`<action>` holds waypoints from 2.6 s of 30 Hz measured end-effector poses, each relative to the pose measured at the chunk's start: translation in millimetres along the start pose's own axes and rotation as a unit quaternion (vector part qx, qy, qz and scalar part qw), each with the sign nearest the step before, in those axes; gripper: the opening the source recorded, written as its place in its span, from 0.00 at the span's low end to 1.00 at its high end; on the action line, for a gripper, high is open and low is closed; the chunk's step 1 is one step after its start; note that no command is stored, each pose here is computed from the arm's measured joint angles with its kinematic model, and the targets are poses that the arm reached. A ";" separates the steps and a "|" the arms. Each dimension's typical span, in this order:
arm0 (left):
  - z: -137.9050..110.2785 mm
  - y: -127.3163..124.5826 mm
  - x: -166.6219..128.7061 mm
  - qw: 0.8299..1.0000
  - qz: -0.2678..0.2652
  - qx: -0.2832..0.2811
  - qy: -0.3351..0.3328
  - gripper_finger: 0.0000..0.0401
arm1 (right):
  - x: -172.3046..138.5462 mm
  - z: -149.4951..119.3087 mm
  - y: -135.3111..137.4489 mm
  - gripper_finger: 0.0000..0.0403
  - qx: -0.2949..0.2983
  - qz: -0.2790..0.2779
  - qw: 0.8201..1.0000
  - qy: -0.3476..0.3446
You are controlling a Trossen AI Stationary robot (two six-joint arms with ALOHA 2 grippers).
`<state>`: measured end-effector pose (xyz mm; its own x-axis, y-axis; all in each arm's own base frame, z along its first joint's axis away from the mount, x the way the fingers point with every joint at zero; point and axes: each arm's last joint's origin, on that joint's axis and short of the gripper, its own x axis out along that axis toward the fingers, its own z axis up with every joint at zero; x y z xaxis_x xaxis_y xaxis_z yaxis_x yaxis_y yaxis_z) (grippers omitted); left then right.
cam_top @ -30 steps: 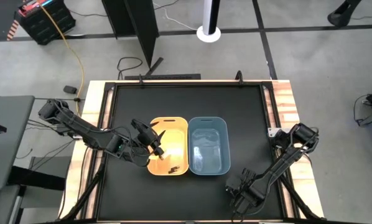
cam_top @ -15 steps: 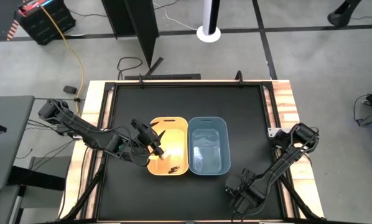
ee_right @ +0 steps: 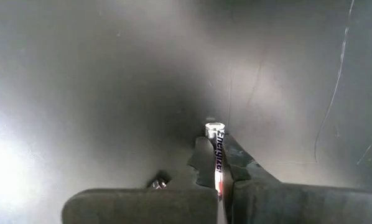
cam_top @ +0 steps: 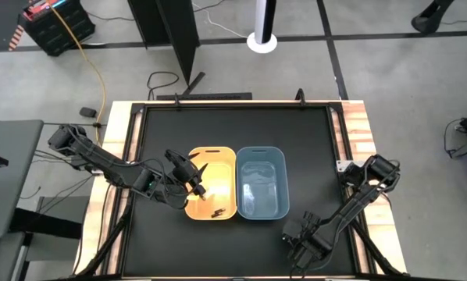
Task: Sort batteries
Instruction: Put the top silver battery into the blue bin
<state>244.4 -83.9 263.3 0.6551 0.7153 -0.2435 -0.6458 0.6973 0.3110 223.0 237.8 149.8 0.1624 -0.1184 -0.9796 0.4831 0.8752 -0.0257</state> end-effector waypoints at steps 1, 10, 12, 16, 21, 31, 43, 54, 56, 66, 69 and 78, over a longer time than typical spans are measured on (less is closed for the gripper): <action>0.0 0.0 0.1 1.000 0.000 0.000 0.000 0.52 | -0.5 0.0 0.3 0.00 -0.001 0.000 1.000 -0.002; 0.0 0.0 0.1 1.000 0.000 0.000 0.000 0.52 | -4.7 -3.0 2.0 0.01 -0.009 0.008 1.000 -0.008; 0.0 0.0 0.0 1.000 0.000 0.001 0.000 0.52 | -5.8 -3.2 1.8 0.00 -0.009 0.010 1.000 -0.008; 0.0 0.0 0.0 1.000 0.000 0.001 0.000 0.52 | -6.5 -5.2 2.6 0.00 -0.013 0.013 1.000 -0.008; 0.0 0.0 0.1 1.000 0.000 0.001 0.000 0.52 | -7.1 -7.3 3.1 0.11 -0.019 0.014 1.000 -0.005; 0.0 0.0 0.1 1.000 0.000 0.000 0.000 0.52 | 1.2 -10.7 -2.2 0.33 -0.022 0.010 1.000 0.011; 0.0 0.0 0.0 1.000 0.000 0.000 0.000 0.52 | 4.6 -3.0 -6.0 0.23 -0.055 0.005 0.998 0.014; 0.0 0.0 0.0 1.000 0.000 0.003 0.000 0.52 | 4.9 -1.0 -5.9 0.09 -0.066 0.008 0.998 0.013; 0.0 0.0 0.0 1.000 0.000 0.003 0.000 0.52 | 4.9 -1.1 -5.7 0.08 -0.066 0.009 0.998 0.012; 0.0 0.0 0.0 1.000 0.000 0.003 0.000 0.52 | 4.4 -4.4 -4.2 0.07 -0.071 0.010 0.997 -0.002; 0.0 0.0 0.0 1.000 0.000 0.003 0.000 0.52 | 4.0 -7.5 -3.2 0.07 -0.076 0.008 0.997 -0.017; 0.0 0.0 0.0 1.000 0.000 0.003 0.000 0.52 | 3.6 -10.6 -1.1 0.07 -0.076 0.006 0.996 -0.049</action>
<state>244.4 -83.9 263.3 0.6550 0.7153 -0.2436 -0.6433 0.6969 0.3169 213.8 241.4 144.2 0.2548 -0.1459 -0.9559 0.3466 0.9366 -0.0505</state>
